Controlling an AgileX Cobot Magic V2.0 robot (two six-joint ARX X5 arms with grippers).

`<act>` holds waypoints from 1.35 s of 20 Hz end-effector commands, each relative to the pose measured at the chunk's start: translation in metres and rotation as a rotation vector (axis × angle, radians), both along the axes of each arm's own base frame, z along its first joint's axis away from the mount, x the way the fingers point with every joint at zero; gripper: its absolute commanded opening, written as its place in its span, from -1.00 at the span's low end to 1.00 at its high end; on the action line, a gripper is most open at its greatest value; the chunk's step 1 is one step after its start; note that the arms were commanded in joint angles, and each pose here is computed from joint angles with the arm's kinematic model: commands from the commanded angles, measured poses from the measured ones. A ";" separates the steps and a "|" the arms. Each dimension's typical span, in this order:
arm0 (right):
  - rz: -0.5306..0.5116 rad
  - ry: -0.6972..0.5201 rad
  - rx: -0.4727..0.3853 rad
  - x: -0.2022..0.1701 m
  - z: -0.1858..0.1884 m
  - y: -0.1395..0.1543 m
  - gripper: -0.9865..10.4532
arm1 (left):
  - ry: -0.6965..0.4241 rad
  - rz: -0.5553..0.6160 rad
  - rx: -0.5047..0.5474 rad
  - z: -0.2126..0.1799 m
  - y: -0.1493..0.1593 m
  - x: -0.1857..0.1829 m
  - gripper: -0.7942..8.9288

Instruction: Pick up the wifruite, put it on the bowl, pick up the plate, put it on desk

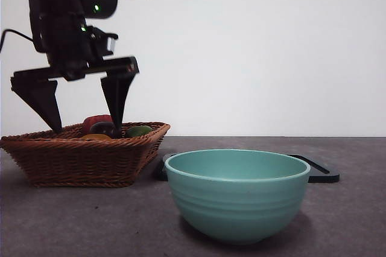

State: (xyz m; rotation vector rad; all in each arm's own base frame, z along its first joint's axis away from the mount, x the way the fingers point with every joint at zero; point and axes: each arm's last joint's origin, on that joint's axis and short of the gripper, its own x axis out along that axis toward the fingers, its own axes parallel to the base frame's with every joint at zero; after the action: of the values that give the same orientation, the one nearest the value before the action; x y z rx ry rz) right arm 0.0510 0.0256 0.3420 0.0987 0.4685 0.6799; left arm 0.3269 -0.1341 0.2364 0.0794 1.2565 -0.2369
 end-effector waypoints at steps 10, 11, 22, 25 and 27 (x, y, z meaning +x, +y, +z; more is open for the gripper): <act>-0.002 -0.003 0.017 -0.001 0.005 0.000 0.21 | 0.045 0.015 0.022 -0.034 -0.012 0.019 0.28; -0.002 -0.003 0.017 -0.001 0.005 0.000 0.21 | 0.044 0.015 0.021 -0.034 -0.012 0.019 0.16; -0.002 -0.003 0.017 -0.001 0.005 0.000 0.21 | 0.052 0.015 0.025 0.000 -0.013 0.024 -0.35; -0.002 -0.003 0.017 -0.001 0.005 0.000 0.21 | 0.057 -0.014 0.034 0.037 -0.015 0.020 -0.35; -0.002 -0.003 0.017 -0.001 0.005 0.000 0.21 | 0.045 -0.036 0.032 0.060 -0.017 0.011 -0.35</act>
State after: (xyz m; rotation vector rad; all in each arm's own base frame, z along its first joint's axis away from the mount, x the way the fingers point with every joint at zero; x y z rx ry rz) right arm 0.0509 0.0256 0.3418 0.1074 0.4742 0.6781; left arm 0.3389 -0.1480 0.2869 0.1103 1.3350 -0.2257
